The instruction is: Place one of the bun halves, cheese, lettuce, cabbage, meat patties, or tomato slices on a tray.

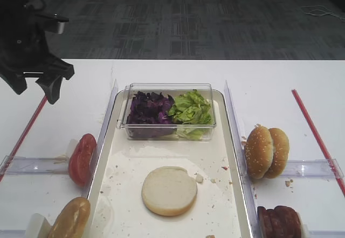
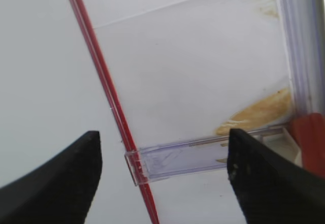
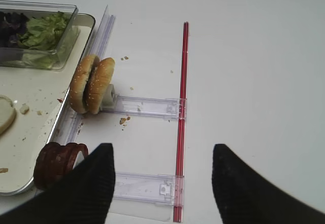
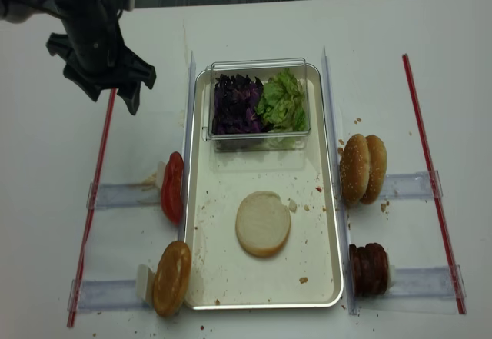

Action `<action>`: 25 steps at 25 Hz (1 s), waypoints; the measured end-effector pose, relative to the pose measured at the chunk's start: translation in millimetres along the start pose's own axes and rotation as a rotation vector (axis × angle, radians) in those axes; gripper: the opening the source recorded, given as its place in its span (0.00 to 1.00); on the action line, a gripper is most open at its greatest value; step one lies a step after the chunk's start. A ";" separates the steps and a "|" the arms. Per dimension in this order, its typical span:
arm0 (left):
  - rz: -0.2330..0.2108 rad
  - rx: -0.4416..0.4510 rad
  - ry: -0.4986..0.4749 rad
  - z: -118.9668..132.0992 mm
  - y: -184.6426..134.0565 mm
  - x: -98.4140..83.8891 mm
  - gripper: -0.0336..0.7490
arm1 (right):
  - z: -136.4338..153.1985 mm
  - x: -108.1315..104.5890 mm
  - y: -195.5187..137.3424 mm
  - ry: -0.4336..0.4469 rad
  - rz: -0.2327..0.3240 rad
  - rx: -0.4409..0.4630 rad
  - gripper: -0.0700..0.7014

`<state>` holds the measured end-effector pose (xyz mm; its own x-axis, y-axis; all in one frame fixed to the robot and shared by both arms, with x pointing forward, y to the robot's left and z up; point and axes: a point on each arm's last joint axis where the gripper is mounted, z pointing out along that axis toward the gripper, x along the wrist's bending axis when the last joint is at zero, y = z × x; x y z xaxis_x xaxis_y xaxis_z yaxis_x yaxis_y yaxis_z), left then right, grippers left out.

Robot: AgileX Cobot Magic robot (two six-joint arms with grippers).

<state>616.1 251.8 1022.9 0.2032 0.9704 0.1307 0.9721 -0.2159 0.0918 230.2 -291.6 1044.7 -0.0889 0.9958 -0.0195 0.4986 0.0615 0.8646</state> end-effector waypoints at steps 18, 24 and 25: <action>-0.085 0.025 -0.006 -4.9 -26.5 23.7 0.70 | 0.0 0.0 0.0 0.000 0.000 0.000 0.69; -0.089 -0.017 -0.001 -30.8 -55.7 23.2 0.70 | 0.0 0.0 0.0 0.000 0.000 0.000 0.69; -0.089 -0.031 0.004 -36.7 -61.1 23.6 0.70 | 0.0 0.0 0.0 0.000 0.000 0.000 0.69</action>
<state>557.2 283.9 1056.6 0.1151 0.9855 0.1246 0.9823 -0.1316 0.1336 230.2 -291.6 1044.7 -0.0889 0.9958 -0.0195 0.4986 0.0615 0.8646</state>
